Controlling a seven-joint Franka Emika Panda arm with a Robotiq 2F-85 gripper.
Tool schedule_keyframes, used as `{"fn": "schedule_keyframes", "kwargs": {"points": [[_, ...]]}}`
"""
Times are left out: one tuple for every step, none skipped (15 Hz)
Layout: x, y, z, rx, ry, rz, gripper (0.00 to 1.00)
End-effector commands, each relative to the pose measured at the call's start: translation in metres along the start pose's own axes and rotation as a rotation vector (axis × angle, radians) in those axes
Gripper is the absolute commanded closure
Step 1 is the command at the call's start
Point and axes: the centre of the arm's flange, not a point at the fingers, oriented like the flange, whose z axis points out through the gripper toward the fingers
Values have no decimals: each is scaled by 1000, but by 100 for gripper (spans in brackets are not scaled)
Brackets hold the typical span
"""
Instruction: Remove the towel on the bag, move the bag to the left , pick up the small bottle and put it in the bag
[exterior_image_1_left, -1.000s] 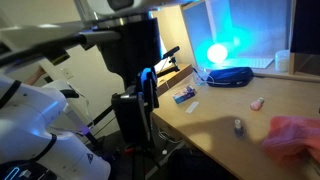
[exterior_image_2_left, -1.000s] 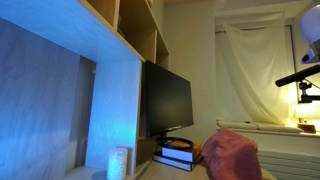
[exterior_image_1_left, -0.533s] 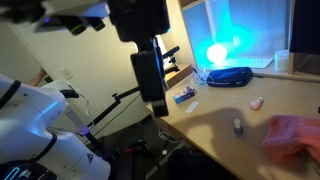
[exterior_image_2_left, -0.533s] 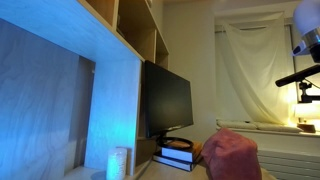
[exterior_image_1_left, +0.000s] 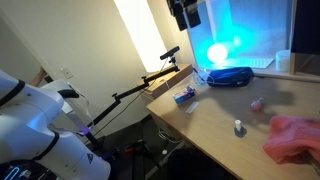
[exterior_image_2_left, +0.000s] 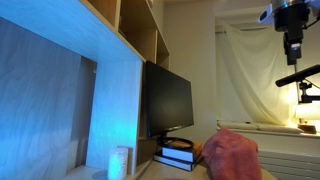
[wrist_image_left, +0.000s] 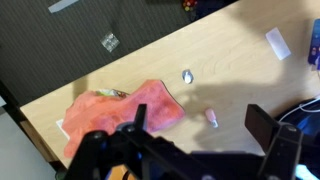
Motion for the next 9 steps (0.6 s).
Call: {"fn": "schedule_keyframes", "kwargs": {"points": [[71, -12, -9, -3, 29, 50, 0], [85, -14, -5, -17, 36, 76, 0], [102, -15, 4, -29, 23, 95, 0], [115, -15, 14, -42, 6, 116, 0], [129, -15, 29, -58, -18, 135, 0], [141, -16, 46, -81, -41, 160, 0], [151, -15, 65, -109, -66, 187, 0], [159, -14, 81, -120, -94, 197, 0], [166, -13, 100, -147, -113, 218, 0]]}}
